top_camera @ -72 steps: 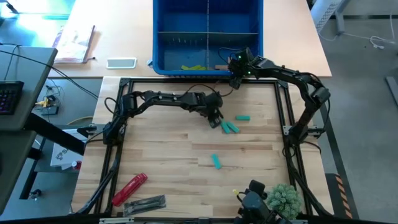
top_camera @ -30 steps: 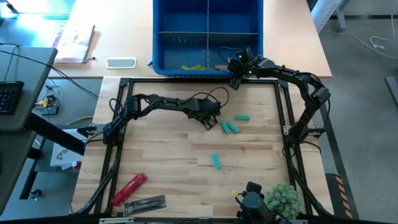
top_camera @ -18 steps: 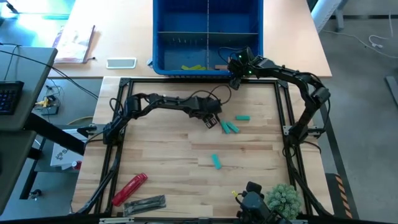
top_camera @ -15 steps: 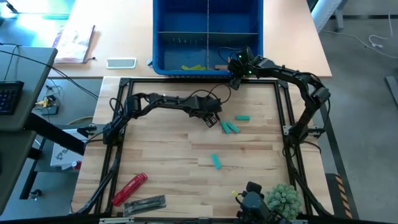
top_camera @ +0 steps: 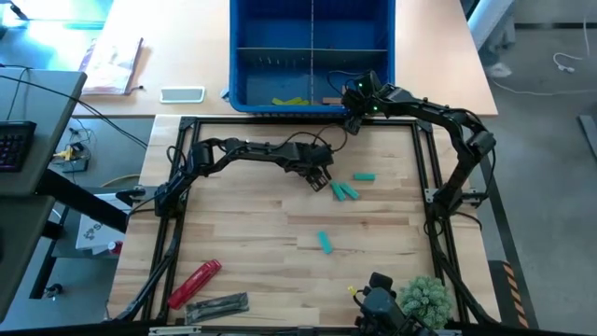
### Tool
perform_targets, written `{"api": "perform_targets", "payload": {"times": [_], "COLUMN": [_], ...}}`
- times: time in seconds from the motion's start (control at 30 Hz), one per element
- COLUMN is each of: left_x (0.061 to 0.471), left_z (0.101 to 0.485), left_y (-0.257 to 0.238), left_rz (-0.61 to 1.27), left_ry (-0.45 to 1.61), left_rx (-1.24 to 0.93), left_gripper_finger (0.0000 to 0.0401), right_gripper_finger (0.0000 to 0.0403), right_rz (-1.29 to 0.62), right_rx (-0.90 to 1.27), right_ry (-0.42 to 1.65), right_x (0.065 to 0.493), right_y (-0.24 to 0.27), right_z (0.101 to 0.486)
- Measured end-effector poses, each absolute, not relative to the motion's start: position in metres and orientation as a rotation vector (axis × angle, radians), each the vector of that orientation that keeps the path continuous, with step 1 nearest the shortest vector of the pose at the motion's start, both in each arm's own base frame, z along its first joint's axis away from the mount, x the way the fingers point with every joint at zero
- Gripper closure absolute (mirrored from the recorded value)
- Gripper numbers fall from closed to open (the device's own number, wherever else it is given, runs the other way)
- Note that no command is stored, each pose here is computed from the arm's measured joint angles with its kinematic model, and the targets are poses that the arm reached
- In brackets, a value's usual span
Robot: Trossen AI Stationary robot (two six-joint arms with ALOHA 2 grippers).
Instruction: Sort blocks
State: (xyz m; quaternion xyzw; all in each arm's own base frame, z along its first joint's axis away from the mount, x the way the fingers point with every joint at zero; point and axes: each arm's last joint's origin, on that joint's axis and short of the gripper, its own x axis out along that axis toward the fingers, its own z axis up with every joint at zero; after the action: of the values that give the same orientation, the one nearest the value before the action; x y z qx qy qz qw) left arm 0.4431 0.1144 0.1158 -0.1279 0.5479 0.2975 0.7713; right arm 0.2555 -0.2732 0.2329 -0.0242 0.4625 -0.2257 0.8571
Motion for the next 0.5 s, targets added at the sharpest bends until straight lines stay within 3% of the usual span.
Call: {"api": "perform_targets", "payload": {"times": [0.1, 0.27, 0.5], "left_x": [0.444, 0.446, 0.448], "left_z": [0.115, 0.115, 0.156], "left_y": [0.112, 0.107, 0.078], "left_rz": [0.602, 0.566, 0.427], "left_ry": [1.206, 1.208, 1.14], "left_rx": [-0.235, -0.182, 0.01], "left_gripper_finger": [0.0265, 0.0339, 0.0343], "right_gripper_finger": [0.0208, 0.0208, 0.0208], "right_rz": [-0.475, -0.476, -0.475], "right_rx": [-0.051, -0.051, -0.051], "right_ry": [0.973, 0.973, 0.973], "right_x": [0.255, 0.255, 0.256], "right_y": [-0.273, -0.273, -0.273], "right_z": [0.233, 0.233, 0.233]}}
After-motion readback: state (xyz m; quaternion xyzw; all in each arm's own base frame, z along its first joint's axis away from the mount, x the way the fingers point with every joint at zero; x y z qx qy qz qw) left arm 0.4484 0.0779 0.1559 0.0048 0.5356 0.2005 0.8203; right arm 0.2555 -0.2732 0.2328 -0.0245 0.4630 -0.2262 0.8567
